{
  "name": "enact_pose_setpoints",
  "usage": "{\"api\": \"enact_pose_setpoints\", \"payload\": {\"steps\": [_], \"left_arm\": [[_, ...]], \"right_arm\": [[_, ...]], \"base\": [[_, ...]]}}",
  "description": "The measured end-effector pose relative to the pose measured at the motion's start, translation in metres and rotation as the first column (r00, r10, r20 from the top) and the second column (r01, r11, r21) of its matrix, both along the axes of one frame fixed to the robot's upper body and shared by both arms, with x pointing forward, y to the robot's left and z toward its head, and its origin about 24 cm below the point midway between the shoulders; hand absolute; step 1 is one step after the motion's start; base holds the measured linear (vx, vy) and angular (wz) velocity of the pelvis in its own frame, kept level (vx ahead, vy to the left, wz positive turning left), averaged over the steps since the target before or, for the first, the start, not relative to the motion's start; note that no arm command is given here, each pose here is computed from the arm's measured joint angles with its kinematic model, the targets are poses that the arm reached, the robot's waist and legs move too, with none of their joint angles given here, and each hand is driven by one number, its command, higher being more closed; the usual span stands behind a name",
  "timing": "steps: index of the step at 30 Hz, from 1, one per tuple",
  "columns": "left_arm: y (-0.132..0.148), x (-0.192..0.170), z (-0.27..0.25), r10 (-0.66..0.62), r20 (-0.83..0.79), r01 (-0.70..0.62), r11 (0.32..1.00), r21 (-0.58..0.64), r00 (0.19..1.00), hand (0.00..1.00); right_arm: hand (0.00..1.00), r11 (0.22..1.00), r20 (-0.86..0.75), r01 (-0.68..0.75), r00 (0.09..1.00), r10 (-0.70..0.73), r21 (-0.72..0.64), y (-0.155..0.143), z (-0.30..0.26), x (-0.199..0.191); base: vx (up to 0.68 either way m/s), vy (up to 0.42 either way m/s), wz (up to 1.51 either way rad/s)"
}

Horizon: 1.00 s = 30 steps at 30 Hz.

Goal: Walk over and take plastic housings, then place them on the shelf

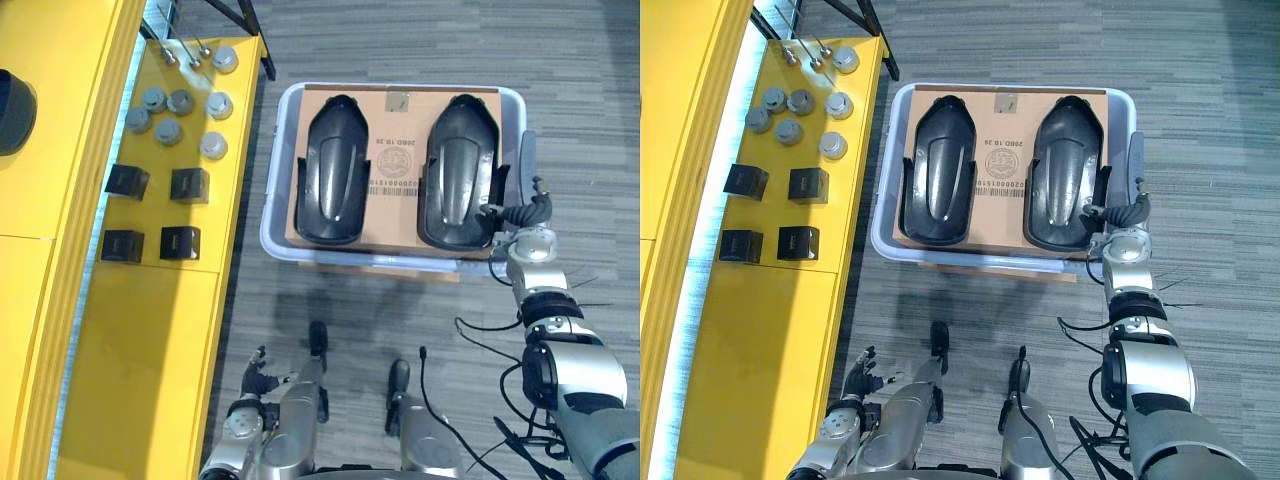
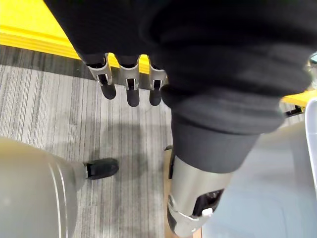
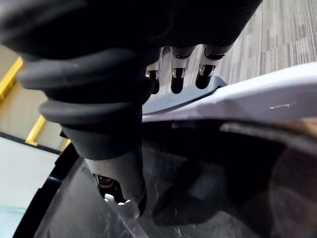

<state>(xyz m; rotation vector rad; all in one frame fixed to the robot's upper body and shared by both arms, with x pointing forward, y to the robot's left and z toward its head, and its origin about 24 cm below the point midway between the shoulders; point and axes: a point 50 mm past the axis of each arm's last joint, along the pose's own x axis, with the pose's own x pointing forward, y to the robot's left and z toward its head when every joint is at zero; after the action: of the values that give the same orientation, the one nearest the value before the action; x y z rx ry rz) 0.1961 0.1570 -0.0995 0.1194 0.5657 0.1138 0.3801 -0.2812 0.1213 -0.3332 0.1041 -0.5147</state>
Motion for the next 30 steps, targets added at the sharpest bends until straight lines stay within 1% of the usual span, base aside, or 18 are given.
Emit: {"api": "enact_pose_setpoints", "payload": {"steps": [9,12,15,18,20,22,27,30], "left_arm": [[-0.001,0.006,0.003,-0.008,0.016,0.008,1.000,0.000,1.000,0.00],[-0.002,0.006,0.004,-0.011,0.018,0.011,1.000,-0.001,1.000,0.00],[-0.003,0.010,0.009,-0.014,0.047,0.014,1.000,-0.007,0.999,0.00],[-0.005,0.016,0.019,-0.017,0.101,0.019,1.000,-0.017,0.995,0.00],[-0.006,0.019,0.027,-0.019,0.141,0.022,0.999,-0.025,0.990,0.00],[-0.008,0.020,0.039,-0.016,0.202,0.025,0.999,-0.040,0.979,0.00],[-0.016,0.028,0.067,-0.026,0.333,0.051,0.996,-0.068,0.943,0.00],[-0.021,0.032,0.090,-0.007,0.427,0.060,0.992,-0.112,0.904,0.00]], "right_arm": [[1.00,1.000,0.010,0.005,1.000,-0.005,-0.016,-0.008,-0.002,-0.007],[1.00,0.998,0.042,-0.017,0.999,0.019,-0.062,-0.007,-0.004,-0.016],[1.00,0.990,0.082,-0.050,0.995,0.061,-0.133,0.001,-0.008,-0.031],[1.00,0.982,0.100,-0.072,0.991,0.090,-0.173,0.011,-0.020,-0.051],[1.00,0.981,0.110,-0.058,0.991,0.079,-0.183,0.014,-0.029,-0.066],[1.00,0.982,0.131,-0.011,0.991,0.036,-0.186,0.015,-0.036,-0.084],[1.00,0.983,0.205,0.090,0.977,-0.056,-0.160,0.018,-0.037,-0.107],[1.00,0.979,0.284,0.106,0.957,-0.054,-0.172,0.028,-0.024,-0.116]], "base": [[-0.03,-0.015,0.01],[0.00,0.000,0.00],[0.00,0.000,0.00],[-0.04,-0.020,-0.04],[-0.03,-0.017,0.05],[-0.02,-0.007,0.11],[-0.01,0.018,-0.04],[0.02,0.014,0.04]]}}
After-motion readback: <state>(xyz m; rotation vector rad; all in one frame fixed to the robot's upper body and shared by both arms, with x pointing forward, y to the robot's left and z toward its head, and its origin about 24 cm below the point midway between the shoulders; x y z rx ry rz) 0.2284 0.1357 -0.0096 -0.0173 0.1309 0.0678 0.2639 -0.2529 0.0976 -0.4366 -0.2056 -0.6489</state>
